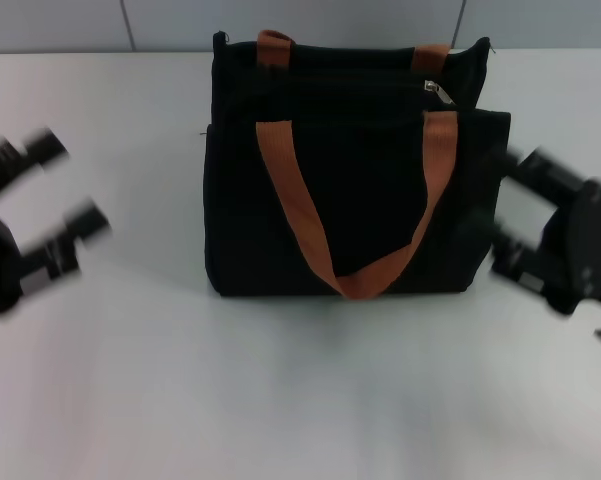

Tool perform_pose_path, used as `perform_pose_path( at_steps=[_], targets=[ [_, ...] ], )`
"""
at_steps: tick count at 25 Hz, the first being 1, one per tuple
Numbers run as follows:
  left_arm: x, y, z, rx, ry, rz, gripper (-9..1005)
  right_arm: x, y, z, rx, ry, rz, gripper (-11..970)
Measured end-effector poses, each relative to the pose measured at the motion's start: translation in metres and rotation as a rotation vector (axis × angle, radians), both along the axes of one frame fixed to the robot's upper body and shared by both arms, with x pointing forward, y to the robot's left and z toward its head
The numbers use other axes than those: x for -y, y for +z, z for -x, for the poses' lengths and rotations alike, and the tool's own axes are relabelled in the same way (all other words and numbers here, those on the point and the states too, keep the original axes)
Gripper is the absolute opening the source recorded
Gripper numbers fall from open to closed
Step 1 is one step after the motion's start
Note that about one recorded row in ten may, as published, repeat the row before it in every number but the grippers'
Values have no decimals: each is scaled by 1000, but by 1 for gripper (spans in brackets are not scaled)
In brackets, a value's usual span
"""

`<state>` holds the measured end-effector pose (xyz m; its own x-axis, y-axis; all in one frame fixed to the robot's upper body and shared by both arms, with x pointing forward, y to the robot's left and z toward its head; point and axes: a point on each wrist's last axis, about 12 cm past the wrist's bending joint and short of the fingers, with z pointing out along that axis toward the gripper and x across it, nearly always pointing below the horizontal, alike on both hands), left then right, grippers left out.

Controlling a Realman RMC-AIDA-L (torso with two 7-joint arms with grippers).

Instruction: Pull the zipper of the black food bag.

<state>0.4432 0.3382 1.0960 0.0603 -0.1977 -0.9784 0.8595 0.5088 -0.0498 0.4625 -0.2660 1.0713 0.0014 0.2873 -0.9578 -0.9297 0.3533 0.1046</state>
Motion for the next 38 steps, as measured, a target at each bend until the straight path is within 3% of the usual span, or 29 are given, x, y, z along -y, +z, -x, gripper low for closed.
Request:
perform_pose_path(
  at_steps=[5,10,20,38],
  targets=[
    [15,-11,0,-78,-204,-140,815,-10,-3,-3,-11,130,108,688],
    [37,-31,-9,-180,-288,-280,815,-15,-16,-5,-65,166,227,688],
    [48,-32,-16,-169,-307,-293,815,-16,-23,-3,-102,137,233,688],
    [48,-35,-15,-181,-295,-296,815,-18,-28,-1,-130,122,226,688]
  ],
)
